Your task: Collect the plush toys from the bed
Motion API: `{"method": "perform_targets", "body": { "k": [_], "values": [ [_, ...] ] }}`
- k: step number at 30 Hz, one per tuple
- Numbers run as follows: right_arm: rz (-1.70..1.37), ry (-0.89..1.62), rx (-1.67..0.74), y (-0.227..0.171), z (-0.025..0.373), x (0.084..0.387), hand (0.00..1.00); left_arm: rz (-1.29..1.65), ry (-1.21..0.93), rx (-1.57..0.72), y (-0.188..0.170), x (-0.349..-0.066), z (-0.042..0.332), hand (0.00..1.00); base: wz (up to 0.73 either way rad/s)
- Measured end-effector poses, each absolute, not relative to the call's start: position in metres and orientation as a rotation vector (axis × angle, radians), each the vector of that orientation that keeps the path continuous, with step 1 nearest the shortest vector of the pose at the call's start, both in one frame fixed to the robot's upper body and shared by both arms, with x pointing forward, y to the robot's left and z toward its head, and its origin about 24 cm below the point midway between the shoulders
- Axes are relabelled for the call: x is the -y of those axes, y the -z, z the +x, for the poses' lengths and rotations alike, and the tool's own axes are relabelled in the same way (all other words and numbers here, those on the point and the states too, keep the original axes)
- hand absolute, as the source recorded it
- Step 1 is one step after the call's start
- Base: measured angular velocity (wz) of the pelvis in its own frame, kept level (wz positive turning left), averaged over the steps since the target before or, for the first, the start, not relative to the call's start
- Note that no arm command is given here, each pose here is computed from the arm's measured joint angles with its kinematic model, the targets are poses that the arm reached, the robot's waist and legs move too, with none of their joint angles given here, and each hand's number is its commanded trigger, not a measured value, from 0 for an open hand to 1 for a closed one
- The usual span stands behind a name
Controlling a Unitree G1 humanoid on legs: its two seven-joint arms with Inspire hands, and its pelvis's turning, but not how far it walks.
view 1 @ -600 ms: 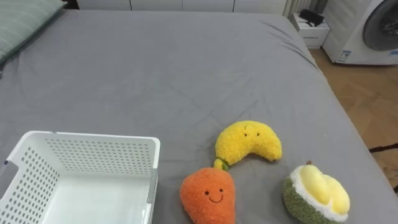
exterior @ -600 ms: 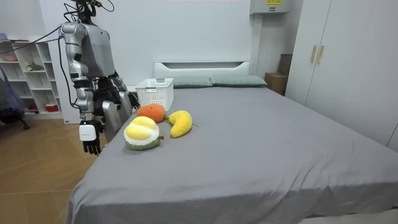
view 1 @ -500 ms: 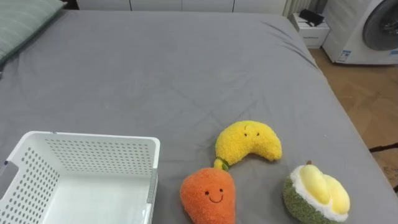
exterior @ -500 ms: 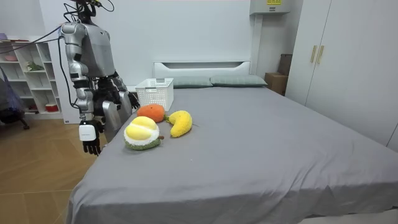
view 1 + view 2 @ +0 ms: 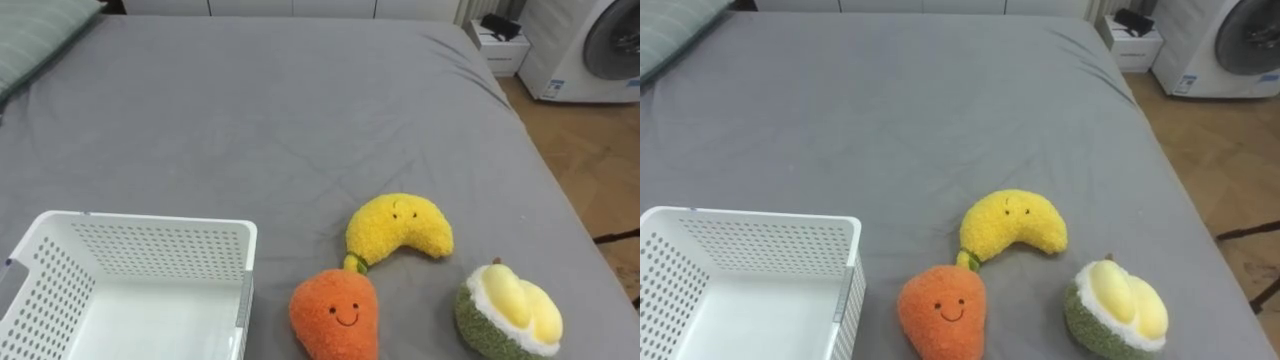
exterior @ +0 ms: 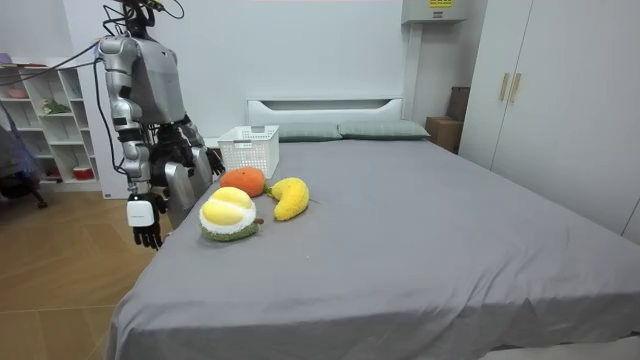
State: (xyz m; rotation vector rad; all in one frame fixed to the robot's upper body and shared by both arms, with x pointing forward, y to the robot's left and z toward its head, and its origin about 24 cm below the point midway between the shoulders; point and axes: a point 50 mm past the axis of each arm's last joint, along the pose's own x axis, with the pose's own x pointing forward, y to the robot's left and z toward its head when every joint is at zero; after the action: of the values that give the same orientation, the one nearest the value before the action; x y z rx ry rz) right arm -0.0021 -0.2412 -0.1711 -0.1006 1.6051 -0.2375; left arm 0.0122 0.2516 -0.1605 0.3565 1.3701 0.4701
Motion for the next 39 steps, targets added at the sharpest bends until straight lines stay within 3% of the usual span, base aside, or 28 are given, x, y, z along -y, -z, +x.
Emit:
{"method": "perform_targets", "body": {
  "k": [16,27,32,39],
  "values": [
    [0.135,0.633,-1.539,0.163,-0.021,0.267,0.00,0.342,-0.559,-1.378,0.155,-0.269,0.003,0.00,-0.02],
    [0.044,0.724,-1.143,0.134,0.072,0.314,0.00,0.365,-0.581,-1.362,0.153,-0.275,0.005,0.00,-0.02],
    [-0.004,0.693,-0.904,0.106,0.118,0.320,0.00,0.370,-0.580,-1.350,0.152,-0.277,0.007,0.00,-0.04],
    [-0.150,0.559,-0.586,0.056,0.179,0.303,0.00,0.381,-0.561,-1.332,0.152,-0.275,0.015,0.00,-0.05]
  ]
}}
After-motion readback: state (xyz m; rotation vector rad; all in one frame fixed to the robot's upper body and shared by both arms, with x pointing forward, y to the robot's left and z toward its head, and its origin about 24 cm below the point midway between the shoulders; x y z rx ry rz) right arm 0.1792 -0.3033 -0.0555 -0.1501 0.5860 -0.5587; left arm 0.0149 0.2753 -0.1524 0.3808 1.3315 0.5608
